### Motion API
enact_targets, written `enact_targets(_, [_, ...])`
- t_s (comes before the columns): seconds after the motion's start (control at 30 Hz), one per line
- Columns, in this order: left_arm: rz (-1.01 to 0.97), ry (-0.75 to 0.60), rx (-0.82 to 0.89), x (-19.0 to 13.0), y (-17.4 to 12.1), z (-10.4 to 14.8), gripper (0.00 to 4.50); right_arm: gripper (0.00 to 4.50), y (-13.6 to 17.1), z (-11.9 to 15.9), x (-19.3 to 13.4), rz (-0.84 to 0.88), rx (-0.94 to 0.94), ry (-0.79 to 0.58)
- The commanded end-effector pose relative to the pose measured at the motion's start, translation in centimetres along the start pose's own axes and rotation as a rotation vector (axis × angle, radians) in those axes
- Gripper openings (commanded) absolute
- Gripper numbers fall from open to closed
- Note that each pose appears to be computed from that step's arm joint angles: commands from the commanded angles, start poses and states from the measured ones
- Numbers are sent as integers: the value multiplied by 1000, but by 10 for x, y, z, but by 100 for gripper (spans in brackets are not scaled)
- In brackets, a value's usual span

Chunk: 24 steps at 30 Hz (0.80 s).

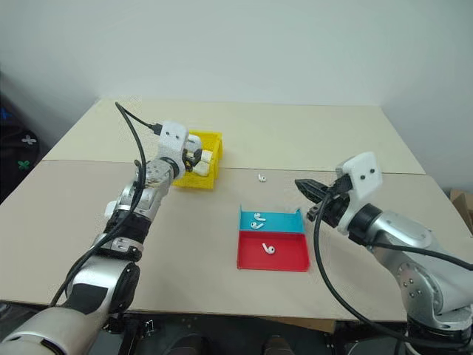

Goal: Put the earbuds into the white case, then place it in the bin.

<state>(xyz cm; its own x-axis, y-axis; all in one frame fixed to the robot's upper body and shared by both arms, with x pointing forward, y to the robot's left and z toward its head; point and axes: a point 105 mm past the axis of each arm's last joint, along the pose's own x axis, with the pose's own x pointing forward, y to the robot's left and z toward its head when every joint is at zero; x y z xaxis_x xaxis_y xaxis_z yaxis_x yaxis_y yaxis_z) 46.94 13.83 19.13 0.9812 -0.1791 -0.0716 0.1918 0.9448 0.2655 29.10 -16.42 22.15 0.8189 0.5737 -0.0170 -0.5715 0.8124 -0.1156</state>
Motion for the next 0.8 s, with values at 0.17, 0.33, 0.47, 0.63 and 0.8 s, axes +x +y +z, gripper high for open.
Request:
enact_targets(0.17, [-19,-114,10,2,-2,30,447,0,2,8,-2,-4,-63,-16])
enact_targets(0.33, [-116,-290,-208,-11,-3,58,447,0,3,5,-1,6,-90,6])
enact_targets(0.47, [-318,-389,-277,-36,-9,72,447,0,5,1,-5,37,-183,54])
enact_targets(0.63, [-581,-358,-135,-85,-21,53,447,0,6,-3,-32,140,-405,103])
enact_targets(0.8, [-764,-263,-91,-145,-1,29,447,0,-8,-1,-72,251,-520,174])
